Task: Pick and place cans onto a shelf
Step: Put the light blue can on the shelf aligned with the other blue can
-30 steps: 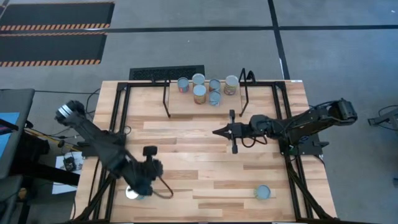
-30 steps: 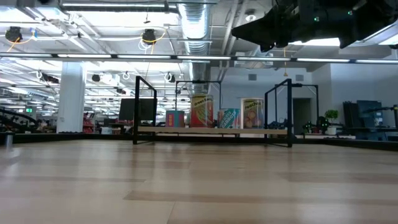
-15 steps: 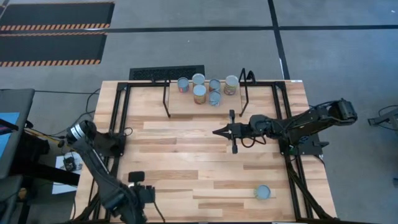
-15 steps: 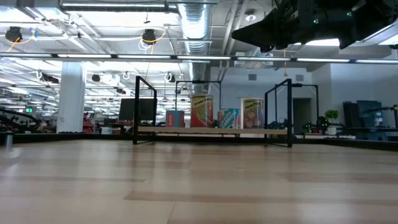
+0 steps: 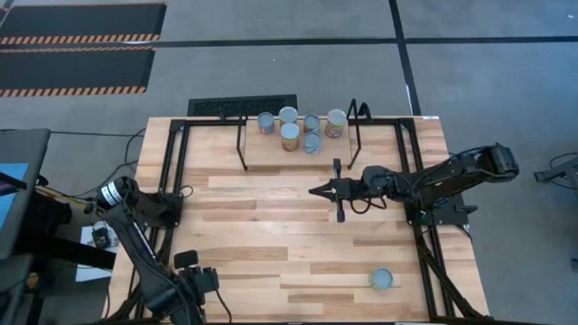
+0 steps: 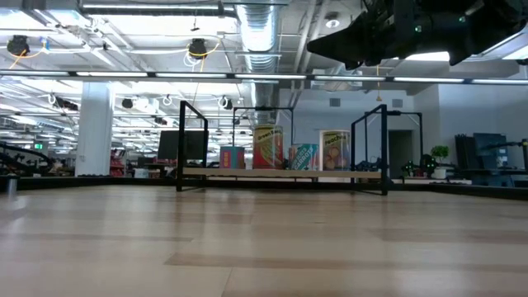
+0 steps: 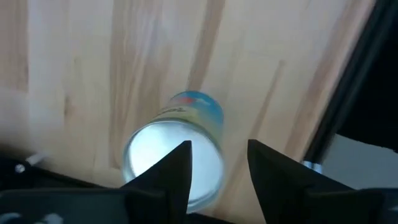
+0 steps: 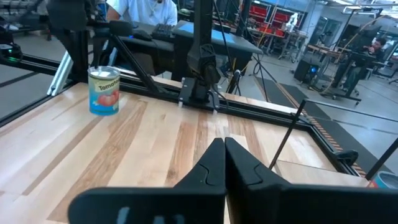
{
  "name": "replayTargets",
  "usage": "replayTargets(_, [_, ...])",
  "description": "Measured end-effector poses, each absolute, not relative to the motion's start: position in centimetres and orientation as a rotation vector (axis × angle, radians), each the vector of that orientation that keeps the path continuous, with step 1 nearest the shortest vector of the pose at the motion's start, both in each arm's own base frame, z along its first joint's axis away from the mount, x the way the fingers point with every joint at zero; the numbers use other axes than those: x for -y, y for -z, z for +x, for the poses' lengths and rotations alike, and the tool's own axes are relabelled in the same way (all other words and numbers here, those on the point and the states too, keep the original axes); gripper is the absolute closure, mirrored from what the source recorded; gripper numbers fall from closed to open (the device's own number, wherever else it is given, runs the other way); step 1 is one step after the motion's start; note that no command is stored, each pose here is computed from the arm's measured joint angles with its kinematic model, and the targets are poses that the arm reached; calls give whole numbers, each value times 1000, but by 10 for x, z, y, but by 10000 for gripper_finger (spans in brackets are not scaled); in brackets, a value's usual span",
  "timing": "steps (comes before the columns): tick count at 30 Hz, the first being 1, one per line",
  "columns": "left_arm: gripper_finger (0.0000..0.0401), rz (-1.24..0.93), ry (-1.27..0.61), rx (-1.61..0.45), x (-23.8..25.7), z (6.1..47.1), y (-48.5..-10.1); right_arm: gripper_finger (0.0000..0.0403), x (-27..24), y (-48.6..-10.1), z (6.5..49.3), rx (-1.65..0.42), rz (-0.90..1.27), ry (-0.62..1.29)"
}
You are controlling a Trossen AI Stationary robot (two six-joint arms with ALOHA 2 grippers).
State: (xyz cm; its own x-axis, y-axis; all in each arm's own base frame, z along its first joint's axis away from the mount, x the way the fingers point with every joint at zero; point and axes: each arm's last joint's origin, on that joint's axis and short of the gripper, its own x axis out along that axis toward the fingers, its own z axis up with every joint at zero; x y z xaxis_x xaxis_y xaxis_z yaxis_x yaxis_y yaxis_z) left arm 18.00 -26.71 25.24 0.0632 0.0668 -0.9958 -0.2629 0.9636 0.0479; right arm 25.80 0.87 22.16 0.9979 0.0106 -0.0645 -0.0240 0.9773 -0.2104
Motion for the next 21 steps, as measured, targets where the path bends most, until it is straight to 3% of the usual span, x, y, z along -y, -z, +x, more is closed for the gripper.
replayTargets(10, [263, -187, -332, -1482, 264, 173, -229, 392, -9, -222, 258, -62, -212, -17])
replayTargets(14, [305, -187, -368, -1480, 260, 170, -224, 392, -9, -222, 258, -62, -212, -17])
replayTargets(18, [378, -144, -363, -1471, 258, 170, -222, 392, -9, -222, 258, -62, -212, -17])
replayTargets(21, [393, -93, -346, -1402, 256, 172, -226, 392, -9, -222, 258, -62, -212, -17])
